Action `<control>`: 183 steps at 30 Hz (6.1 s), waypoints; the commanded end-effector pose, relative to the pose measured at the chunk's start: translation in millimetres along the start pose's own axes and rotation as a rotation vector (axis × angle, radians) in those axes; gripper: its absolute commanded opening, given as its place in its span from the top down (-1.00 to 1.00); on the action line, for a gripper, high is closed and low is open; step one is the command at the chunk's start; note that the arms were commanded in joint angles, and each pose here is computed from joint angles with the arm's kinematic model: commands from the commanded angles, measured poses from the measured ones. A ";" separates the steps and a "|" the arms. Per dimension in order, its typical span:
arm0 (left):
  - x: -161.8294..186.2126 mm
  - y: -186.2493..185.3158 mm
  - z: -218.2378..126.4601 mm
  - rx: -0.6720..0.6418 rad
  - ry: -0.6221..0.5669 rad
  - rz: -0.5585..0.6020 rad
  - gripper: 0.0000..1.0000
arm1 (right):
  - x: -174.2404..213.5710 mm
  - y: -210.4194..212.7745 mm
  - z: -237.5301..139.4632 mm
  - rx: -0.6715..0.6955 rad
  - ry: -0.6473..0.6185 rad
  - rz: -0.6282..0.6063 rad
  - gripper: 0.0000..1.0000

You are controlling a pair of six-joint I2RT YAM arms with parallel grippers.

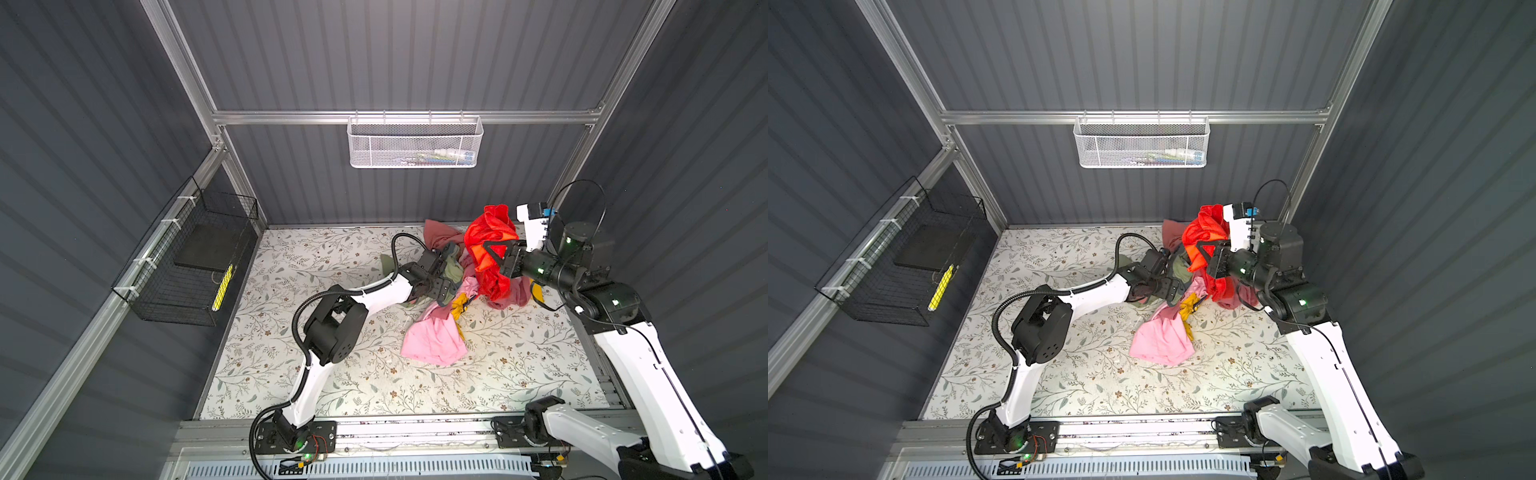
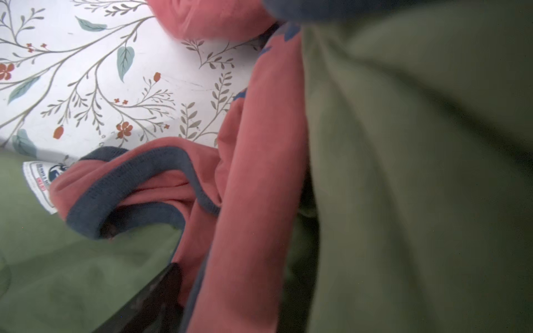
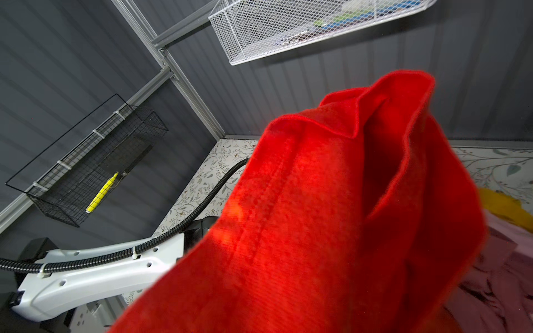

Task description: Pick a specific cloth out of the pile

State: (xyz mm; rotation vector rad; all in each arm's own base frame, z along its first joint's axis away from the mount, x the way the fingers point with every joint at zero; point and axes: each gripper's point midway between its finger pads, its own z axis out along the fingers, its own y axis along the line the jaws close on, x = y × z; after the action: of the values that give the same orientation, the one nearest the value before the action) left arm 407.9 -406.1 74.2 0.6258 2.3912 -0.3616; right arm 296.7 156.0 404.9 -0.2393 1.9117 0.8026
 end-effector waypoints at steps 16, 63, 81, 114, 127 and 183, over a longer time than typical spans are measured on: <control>45.1 11.7 30.0 -0.083 0.147 0.041 -0.87 | -92.3 74.0 -13.4 -0.269 -0.183 -0.075 1.00; -10.5 27.6 -163.0 -0.227 -0.139 0.067 -1.00 | -41.1 -0.4 -18.1 -0.050 -0.194 -0.047 1.00; -12.6 -110.9 -197.7 0.248 -0.395 0.303 -1.00 | -37.7 -6.0 -15.2 -0.043 -0.191 -0.016 1.00; -114.1 -73.8 -270.3 0.036 -0.569 0.238 1.00 | 31.4 -103.7 -20.8 0.270 -0.113 0.105 -0.48; -141.6 -9.8 -347.5 -0.070 -0.625 0.153 1.00 | 106.3 -128.0 -9.9 0.289 -0.007 0.173 -0.98; -41.4 263.1 -468.2 -0.996 -0.260 -0.033 1.00 | 169.5 -132.8 -10.9 0.256 0.037 0.263 -0.98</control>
State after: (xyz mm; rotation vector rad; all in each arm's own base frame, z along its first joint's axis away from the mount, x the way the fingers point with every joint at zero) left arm 336.4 -26.3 431.2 0.1157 1.9761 0.5396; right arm 269.6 79.1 200.8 0.1577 2.0993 0.7180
